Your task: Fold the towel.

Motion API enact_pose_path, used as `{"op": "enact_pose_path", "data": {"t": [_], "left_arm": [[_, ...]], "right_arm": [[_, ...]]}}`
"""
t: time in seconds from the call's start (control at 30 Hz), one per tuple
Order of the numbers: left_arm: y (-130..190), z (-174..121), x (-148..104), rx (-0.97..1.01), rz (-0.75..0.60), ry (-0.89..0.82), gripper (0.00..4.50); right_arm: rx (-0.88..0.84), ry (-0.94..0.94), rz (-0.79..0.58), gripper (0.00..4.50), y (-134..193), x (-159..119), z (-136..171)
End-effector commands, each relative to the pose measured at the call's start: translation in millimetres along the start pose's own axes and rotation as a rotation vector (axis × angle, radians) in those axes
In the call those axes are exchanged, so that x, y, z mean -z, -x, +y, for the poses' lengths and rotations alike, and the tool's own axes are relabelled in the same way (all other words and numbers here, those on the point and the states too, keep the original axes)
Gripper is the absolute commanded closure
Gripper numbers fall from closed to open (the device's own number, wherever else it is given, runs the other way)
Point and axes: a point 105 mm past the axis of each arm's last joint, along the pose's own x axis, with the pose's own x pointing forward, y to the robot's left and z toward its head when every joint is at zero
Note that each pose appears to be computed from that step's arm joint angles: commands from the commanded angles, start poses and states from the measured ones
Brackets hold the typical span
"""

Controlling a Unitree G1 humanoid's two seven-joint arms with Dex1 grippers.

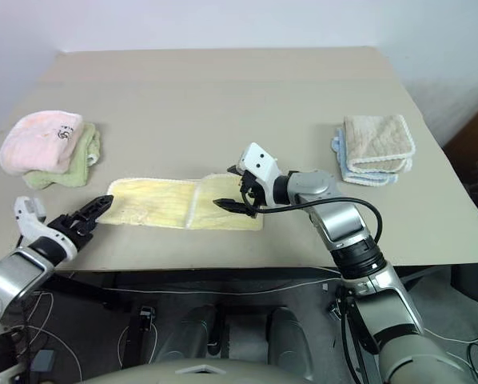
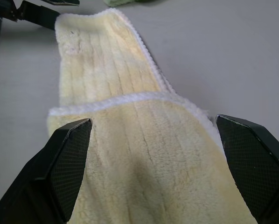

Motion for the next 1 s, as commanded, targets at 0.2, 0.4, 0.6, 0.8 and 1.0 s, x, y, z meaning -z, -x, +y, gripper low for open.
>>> {"op": "enact_pose_path", "data": {"t": [0.2,0.4,0.6,0.8,1.0], "left_arm": [[0.8,-1.0,-7.6,-0.012,-0.043,0.016,2.0],[4.1,-1.9,-12.6,-0.01,-0.069,0.018,4.13],[3.9,-26.3,-18.2,0.079,-0.051,-0.1,4.48],[-5.8,-80.5,-2.5,0.293,0.127,-0.33,4.48],[-11.6,-112.4,19.9,0.451,0.3,-0.468,4.48]], "right_arm": [[0.063,0.05,-0.01,0.0,1.1,-5.0,-5.5],[0.069,0.052,-0.01,0.0,0.5,-4.3,-6.0],[0.085,0.061,-0.01,0.0,0.4,-4.1,-8.8],[0.101,0.009,-0.075,0.0,19.7,-14.6,-13.2],[0.157,-0.094,-0.165,0.0,45.4,-29.6,-26.4]]}}
